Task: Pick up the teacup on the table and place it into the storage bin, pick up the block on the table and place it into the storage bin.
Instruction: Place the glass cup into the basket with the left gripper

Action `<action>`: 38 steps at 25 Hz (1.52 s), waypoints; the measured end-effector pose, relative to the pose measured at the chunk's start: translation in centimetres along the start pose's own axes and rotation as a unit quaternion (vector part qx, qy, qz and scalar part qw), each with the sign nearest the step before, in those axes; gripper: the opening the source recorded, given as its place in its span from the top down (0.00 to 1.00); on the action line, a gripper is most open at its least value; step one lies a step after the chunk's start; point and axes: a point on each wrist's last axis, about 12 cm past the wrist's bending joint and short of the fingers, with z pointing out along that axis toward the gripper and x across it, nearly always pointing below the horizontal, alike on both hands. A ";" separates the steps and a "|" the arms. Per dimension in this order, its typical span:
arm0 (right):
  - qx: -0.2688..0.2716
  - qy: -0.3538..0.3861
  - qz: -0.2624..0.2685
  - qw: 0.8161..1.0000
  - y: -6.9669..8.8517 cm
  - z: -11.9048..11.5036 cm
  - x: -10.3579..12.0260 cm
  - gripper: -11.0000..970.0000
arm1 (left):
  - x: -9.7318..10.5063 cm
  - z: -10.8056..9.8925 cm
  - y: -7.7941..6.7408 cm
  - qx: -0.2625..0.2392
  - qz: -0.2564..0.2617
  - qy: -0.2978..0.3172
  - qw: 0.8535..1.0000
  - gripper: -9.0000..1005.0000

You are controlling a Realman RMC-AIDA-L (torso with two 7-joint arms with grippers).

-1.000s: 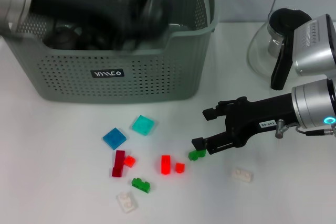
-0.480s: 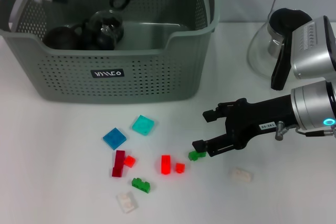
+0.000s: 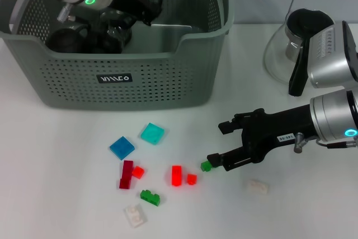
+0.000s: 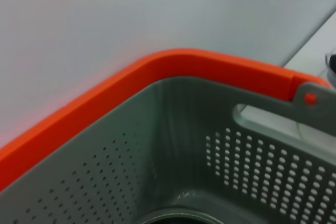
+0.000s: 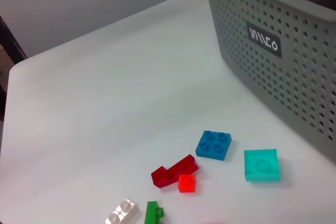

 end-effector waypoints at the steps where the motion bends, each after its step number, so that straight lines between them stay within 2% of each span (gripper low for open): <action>1: -0.001 0.000 0.001 1.000 0.0 0.0 0.0 0.03 | 0.0 0.2 -0.1 -0.003 0.004 0.005 1.000 0.95; 7: -0.001 0.001 0.002 1.000 0.0 0.1 0.1 0.03 | 0.2 0.6 -0.6 -0.009 0.017 0.015 1.000 0.95; 18: -0.002 0.001 0.004 1.000 0.0 0.1 0.2 0.03 | 0.3 0.6 -0.6 -0.012 0.013 0.016 1.000 0.95; 29: -0.003 0.001 0.005 1.000 0.1 0.1 0.5 0.03 | 0.9 0.5 -0.5 -0.011 -0.010 0.018 1.000 0.80; 34: -0.002 0.002 0.005 1.000 0.0 0.1 0.5 0.03 | 0.7 -0.2 -0.2 -0.019 -0.021 0.010 1.000 0.58; 37: -0.001 0.002 0.005 1.000 0.0 0.0 0.5 0.03 | 0.5 -1.1 0.1 -0.021 -0.029 0.004 0.999 0.47; 38: -0.001 0.002 0.005 1.000 0.0 0.0 0.5 0.03 | 0.4 -2.2 0.3 -0.021 -0.039 -0.003 0.999 0.43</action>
